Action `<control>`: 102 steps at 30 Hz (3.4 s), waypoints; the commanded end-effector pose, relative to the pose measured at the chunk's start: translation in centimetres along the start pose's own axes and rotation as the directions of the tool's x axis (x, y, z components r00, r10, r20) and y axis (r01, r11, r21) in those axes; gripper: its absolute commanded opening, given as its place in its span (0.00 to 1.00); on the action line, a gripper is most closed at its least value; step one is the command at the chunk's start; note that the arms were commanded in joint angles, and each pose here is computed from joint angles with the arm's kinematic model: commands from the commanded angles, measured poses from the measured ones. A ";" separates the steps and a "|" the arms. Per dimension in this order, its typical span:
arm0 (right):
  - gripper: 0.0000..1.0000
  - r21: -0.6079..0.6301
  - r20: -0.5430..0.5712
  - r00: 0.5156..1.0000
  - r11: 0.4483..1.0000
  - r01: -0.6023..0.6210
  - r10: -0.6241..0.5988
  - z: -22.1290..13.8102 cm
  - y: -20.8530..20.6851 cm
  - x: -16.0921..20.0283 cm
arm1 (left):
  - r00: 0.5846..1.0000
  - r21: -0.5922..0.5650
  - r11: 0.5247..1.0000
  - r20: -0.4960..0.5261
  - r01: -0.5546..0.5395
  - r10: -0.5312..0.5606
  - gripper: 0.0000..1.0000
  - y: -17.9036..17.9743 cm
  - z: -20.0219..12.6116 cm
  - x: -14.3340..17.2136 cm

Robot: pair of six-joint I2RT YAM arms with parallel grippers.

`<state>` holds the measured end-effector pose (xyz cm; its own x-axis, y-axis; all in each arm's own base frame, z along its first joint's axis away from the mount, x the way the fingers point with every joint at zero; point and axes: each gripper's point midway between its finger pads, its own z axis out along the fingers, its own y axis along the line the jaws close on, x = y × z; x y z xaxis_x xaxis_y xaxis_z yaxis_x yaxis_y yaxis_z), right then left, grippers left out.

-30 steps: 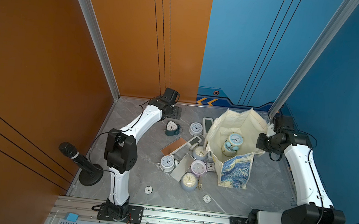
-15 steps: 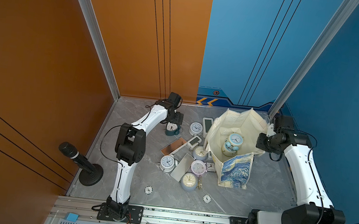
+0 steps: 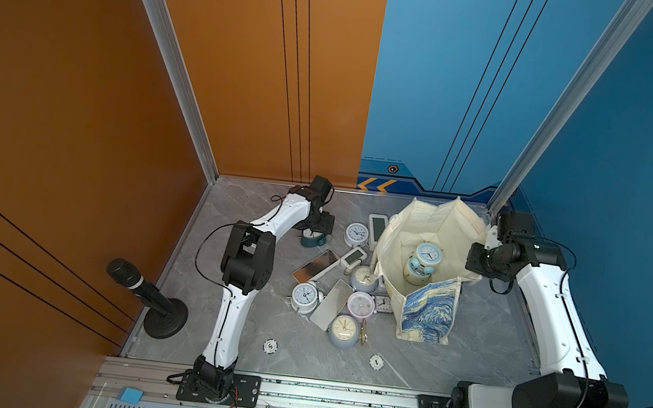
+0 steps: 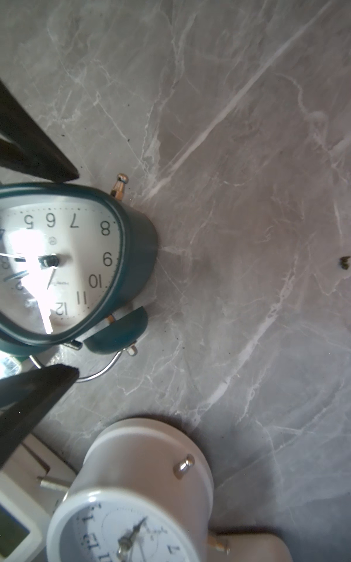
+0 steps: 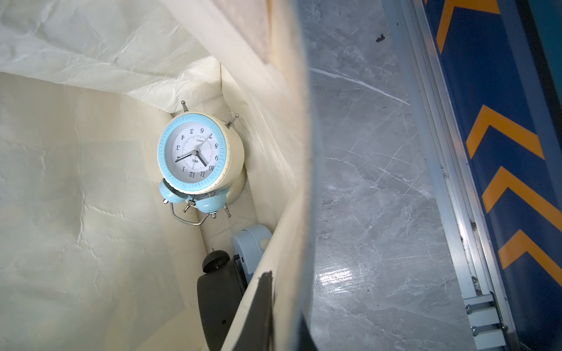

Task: Put the alarm clock into the canvas bag
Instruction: Pick up the alarm from the center of the board, then place the alarm at the canvas bag.

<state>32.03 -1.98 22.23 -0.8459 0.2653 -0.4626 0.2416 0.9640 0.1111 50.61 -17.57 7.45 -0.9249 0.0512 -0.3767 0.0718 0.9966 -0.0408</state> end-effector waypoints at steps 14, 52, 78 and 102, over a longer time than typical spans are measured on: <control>0.09 0.005 -0.012 1.000 1.000 0.018 -0.018 -0.1 0.0 0.9 | 0.997 0.009 1.000 -0.079 0.005 -0.004 0.89 -0.4 1.2 1.6; 0.09 -0.008 -0.012 1.000 1.000 0.017 -0.018 -0.1 0.3 0.7 | 0.999 0.081 0.997 0.054 0.000 -0.005 0.68 -1.2 -6.5 -1.3; 0.09 -0.002 -0.012 1.000 1.000 0.018 -0.018 -0.1 0.2 0.7 | 0.901 0.227 0.957 0.428 -0.182 0.070 0.65 -8.8 -23.3 -4.3; 0.09 0.005 -0.012 1.000 1.000 0.022 -0.022 -0.1 0.1 0.9 | 0.718 0.370 0.760 0.673 -0.534 0.177 0.62 -26.0 -32.1 0.3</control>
<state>31.90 -1.86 22.23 -0.8462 0.2604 -0.4650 0.2378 0.9653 0.1078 36.79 -38.99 35.24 -0.4998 0.2012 -0.8424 0.6346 0.7470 -0.1981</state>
